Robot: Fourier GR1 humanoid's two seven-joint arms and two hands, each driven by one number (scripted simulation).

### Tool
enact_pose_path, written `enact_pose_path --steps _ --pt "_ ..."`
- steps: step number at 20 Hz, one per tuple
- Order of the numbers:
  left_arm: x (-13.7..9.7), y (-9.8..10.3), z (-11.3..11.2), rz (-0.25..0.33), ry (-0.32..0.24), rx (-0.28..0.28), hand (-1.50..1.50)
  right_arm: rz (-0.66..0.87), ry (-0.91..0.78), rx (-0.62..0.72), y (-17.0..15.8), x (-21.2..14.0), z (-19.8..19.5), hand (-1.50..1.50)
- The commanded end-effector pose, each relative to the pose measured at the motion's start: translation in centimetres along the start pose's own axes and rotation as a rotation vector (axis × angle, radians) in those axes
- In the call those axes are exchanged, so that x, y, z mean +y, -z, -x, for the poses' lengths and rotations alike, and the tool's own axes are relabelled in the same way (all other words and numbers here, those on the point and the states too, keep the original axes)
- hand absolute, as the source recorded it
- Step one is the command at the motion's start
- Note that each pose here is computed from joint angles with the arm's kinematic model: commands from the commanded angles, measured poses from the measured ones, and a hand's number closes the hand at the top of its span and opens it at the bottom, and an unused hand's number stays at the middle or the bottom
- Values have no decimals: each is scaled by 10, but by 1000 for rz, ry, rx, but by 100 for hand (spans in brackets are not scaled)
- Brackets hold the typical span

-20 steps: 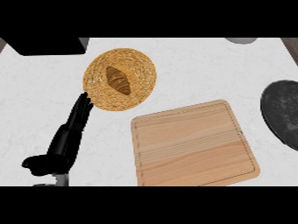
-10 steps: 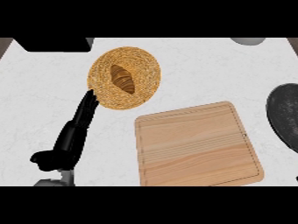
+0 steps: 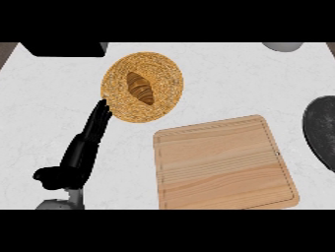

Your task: Pick the squash from the cutting board and place it in the pan

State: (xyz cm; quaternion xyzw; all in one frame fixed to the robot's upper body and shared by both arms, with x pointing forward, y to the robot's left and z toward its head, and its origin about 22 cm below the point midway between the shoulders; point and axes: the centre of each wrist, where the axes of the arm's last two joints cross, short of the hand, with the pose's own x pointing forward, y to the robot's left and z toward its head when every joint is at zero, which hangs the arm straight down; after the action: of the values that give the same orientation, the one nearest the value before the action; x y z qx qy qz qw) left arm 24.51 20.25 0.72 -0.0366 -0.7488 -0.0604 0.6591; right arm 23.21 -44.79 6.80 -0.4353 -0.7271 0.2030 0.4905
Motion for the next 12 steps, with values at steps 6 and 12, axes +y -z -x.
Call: enact_pose_path --steps 6,12 --pt "-11 6 -1 7 6 -15 0 87 51 41 62 26 46 150" --pt "-21 11 3 31 0 -13 0 -322 -133 216 50 23 63 -150"
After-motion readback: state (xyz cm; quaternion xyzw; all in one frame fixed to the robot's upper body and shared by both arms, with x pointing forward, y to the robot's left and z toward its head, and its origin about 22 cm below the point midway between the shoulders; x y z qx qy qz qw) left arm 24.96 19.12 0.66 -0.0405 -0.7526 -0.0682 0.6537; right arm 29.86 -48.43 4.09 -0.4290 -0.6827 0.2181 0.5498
